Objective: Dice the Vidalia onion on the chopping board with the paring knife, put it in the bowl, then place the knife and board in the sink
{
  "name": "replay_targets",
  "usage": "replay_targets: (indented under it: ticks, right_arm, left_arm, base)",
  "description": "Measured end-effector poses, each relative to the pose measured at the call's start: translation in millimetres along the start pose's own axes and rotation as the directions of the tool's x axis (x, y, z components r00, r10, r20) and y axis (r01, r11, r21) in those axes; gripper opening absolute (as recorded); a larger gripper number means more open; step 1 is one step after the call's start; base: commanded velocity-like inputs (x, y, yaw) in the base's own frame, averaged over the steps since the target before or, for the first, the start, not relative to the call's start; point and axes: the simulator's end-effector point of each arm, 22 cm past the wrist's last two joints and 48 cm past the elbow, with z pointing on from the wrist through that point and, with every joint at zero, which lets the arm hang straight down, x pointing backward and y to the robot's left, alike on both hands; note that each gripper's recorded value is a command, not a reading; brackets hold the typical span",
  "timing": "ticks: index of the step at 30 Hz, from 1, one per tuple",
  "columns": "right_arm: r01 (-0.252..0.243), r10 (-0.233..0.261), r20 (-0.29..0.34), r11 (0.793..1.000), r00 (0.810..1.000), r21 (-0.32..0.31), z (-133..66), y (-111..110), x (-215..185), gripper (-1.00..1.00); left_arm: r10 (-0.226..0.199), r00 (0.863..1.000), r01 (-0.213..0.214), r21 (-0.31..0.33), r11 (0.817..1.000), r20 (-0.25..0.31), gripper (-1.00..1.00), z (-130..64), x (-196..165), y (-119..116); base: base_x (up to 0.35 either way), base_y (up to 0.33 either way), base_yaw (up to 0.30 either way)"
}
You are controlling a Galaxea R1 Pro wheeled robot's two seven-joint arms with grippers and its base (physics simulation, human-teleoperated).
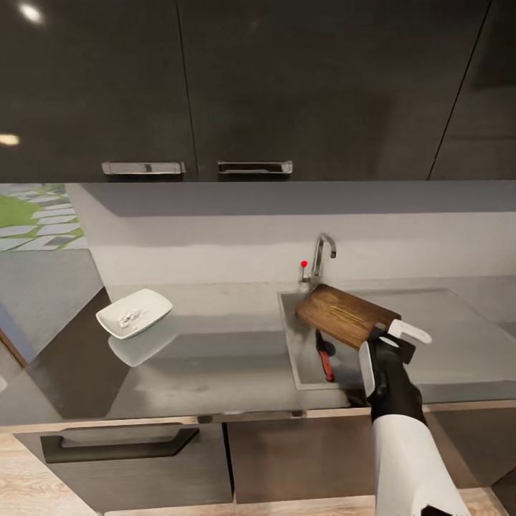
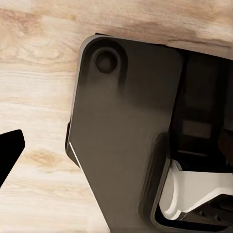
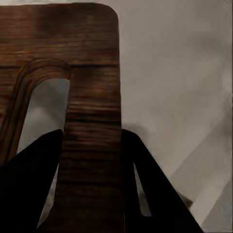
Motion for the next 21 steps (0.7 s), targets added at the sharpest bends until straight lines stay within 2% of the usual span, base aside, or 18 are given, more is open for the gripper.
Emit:
replay_targets:
  ticks: [1,2,5,9,10,12,14,16,19,21]
  right_arm:
    - [-0.007,0.007,-0.003,0.999,1.0,0.043,0.2,-9,3,-1.0]
    - [-0.024,0.025,-0.013,0.998,1.0,0.052,0.4,-9,7,-1.0]
    - [-0.02,0.022,-0.013,0.996,1.0,0.087,-0.1,-16,9,-1.0]
    - [-0.006,0.009,-0.012,0.982,1.0,0.191,-4.9,-35,8,-1.0]
    - [-0.008,0.011,-0.011,0.979,1.0,0.203,-7.1,-34,8,-1.0]
    - [0.001,0.005,-0.025,0.977,1.0,0.215,-12.3,-24,11,-1.0]
    - [-0.02,0.036,-0.075,0.979,0.996,0.205,-13.5,-3,17,-1.0]
    - [-0.024,0.046,-0.109,0.979,0.993,0.202,-13.4,16,11,-1.0]
    - [-0.005,0.031,-0.123,0.979,0.992,0.202,-14.2,35,-1,-1.0]
    - [-0.029,0.056,-0.131,0.98,0.99,0.198,-14.1,41,-1,-1.0]
  left_arm:
    - [0.0,1.0,0.0,0.0,1.0,0.0,1.0,0.0,0,0]
    - [0.0,1.0,0.0,0.0,1.0,-0.001,1.0,0.0,0,0]
    - [0.0,1.0,0.0,0.001,1.0,-0.001,1.0,0.0,0,-1]
    - [0.0,1.0,0.0,0.001,1.0,-0.001,1.0,0.0,0,-1]
    - [0.0,1.0,0.0,0.001,1.0,-0.001,1.0,0.0,0,-1]
    - [0.0,1.0,0.0,0.001,1.0,-0.001,1.0,0.0,0,-1]
    - [0.0,1.0,0.0,0.001,1.0,-0.001,1.0,0.0,0,-1]
    - [0.0,1.0,0.0,0.001,1.0,-0.001,1.0,0.0,1,-1]
    - [-0.001,1.0,0.001,0.001,1.0,-0.001,1.0,0.0,1,-1]
    - [0.0,1.0,0.0,0.001,1.0,-0.001,1.0,0.0,0,-1]
  base:
    - [0.0,-0.002,0.0]
    - [0.0,0.0,0.0]
    - [0.0,0.0,0.0]
    - [0.0,0.0,0.0]
    - [0.0,0.0,0.0]
    - [0.0,0.0,0.0]
    - [0.0,0.0,0.0]
    - [0.0,0.0,0.0]
    - [0.0,0.0,0.0]
    - [0.0,0.0,0.0]
